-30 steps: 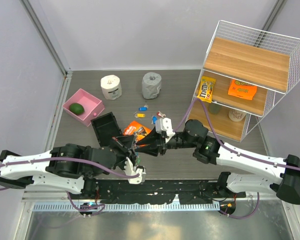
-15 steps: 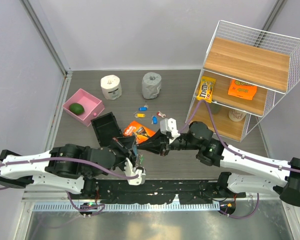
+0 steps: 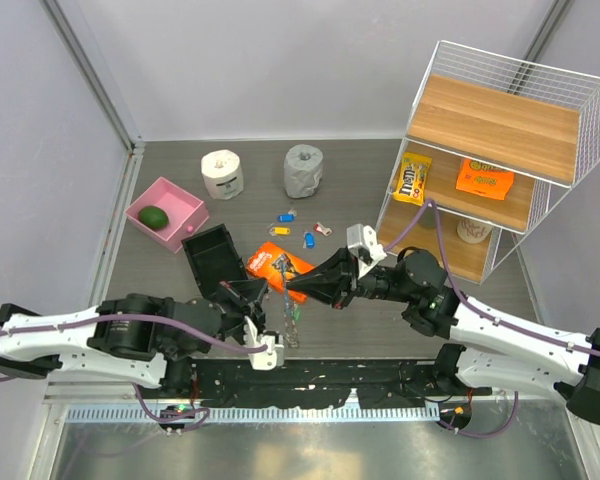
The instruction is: Remove the keys from the keyring
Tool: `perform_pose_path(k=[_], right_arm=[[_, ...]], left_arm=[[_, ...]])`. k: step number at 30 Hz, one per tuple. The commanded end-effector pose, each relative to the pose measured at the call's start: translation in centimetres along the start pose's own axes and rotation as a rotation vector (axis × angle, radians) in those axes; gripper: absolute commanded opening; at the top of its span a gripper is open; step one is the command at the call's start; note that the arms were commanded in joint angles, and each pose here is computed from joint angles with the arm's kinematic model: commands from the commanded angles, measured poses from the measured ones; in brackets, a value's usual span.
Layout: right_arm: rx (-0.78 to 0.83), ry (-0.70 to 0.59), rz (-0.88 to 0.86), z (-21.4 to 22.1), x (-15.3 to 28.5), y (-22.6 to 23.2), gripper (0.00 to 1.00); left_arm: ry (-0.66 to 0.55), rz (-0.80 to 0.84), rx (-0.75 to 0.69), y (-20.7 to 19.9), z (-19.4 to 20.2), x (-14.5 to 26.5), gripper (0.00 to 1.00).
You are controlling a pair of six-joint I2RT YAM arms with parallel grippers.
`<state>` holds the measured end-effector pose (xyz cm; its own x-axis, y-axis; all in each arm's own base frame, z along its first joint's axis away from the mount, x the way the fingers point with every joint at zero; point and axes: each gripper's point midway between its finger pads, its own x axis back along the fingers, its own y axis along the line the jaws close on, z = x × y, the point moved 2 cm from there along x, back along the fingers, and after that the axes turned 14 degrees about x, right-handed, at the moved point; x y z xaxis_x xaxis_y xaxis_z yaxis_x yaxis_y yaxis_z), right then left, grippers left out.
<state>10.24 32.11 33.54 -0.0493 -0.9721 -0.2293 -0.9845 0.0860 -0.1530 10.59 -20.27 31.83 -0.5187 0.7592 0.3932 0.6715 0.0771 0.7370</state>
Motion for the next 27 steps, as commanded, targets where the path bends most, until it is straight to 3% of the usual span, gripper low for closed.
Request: perform_pose_path(k=[1, 4, 8, 11, 15, 20, 24, 27], right_arm=[[0.012, -0.200, 0.096, -4.6, 0.6, -1.1, 0.05], [0.042, -0.167, 0.251, -3.6, 2.2, -2.9, 0.05], [0.068, -0.053, 0.402, -1.6, 4.9, -4.3, 0.05], [0.056, 0.052, 0.516, -0.2, 7.6, -5.1, 0.05], [0.034, 0.158, 0.679, 1.0, 11.4, -5.9, 0.05], [0.013, 0.228, 0.787, 1.6, 15.0, -5.9, 0.05], [-0.002, 0.271, 0.809, 1.9, 16.0, -5.6, 0.05], [-0.002, 0.281, 0.823, 2.2, 16.5, -5.6, 0.05]], left_arm=[[-0.035, -0.004, 0.144, -1.0, -0.6, -1.0, 0.00], [-0.035, 0.035, 0.347, -1.2, -0.6, -1.0, 0.00], [0.001, -0.031, 0.631, -0.4, 0.7, -1.5, 0.00], [0.091, -0.107, 0.841, 0.1, 2.5, -3.2, 0.00], [0.228, -0.081, 1.072, -0.1, 4.0, -7.3, 0.00], [0.387, -0.131, 1.261, 1.0, 7.7, -13.6, 0.00], [0.395, -0.108, 1.451, 1.4, 10.9, -17.5, 0.00], [0.421, -0.108, 1.481, 1.8, 12.3, -19.8, 0.00]])
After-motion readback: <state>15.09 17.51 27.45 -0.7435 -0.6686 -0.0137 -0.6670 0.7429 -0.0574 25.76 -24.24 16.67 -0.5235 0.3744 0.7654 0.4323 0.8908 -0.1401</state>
